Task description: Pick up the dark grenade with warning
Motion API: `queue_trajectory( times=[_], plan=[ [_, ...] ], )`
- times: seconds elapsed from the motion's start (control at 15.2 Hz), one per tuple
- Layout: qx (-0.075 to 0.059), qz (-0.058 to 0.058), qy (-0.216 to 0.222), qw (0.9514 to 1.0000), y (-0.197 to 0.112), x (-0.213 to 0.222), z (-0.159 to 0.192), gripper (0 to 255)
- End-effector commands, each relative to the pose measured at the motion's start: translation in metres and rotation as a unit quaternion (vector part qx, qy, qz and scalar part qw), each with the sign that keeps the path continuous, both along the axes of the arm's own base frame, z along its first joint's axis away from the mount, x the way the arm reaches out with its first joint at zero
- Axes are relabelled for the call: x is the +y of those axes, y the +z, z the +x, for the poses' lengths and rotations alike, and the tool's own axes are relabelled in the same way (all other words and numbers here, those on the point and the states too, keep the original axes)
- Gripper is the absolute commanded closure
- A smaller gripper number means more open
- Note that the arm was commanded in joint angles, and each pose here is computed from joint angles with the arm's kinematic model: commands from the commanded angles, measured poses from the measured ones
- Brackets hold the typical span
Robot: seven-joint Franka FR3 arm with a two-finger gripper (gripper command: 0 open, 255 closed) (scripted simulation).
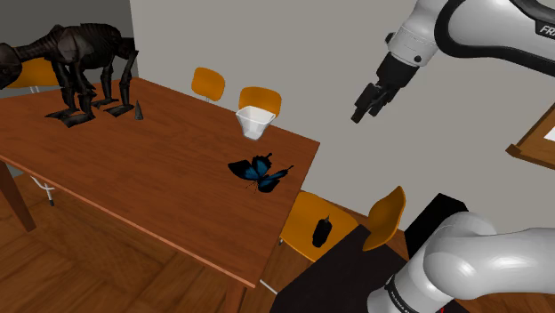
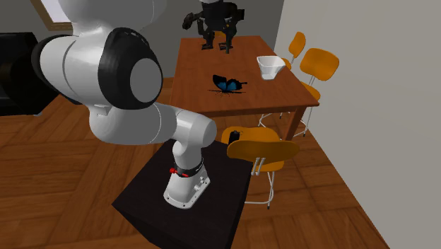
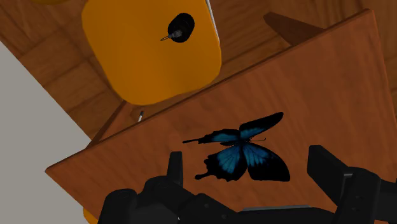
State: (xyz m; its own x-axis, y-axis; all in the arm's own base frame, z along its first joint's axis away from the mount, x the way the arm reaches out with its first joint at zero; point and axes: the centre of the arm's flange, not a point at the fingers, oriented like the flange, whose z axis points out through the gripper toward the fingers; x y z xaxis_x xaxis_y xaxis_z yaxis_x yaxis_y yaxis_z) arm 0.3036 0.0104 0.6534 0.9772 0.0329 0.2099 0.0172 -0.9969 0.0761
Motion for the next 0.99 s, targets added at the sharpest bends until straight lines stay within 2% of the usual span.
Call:
queue_trajectory(
  times=[0.0, 0.92],
  plan=[
    [0.0, 0.0, 0.0, 1.0, 0.0, 0.0, 0.0, 0],
    [0.059, 0.025, -0.004, 0.9979, -0.175, -0.054, 0.034, 0]
  ],
)
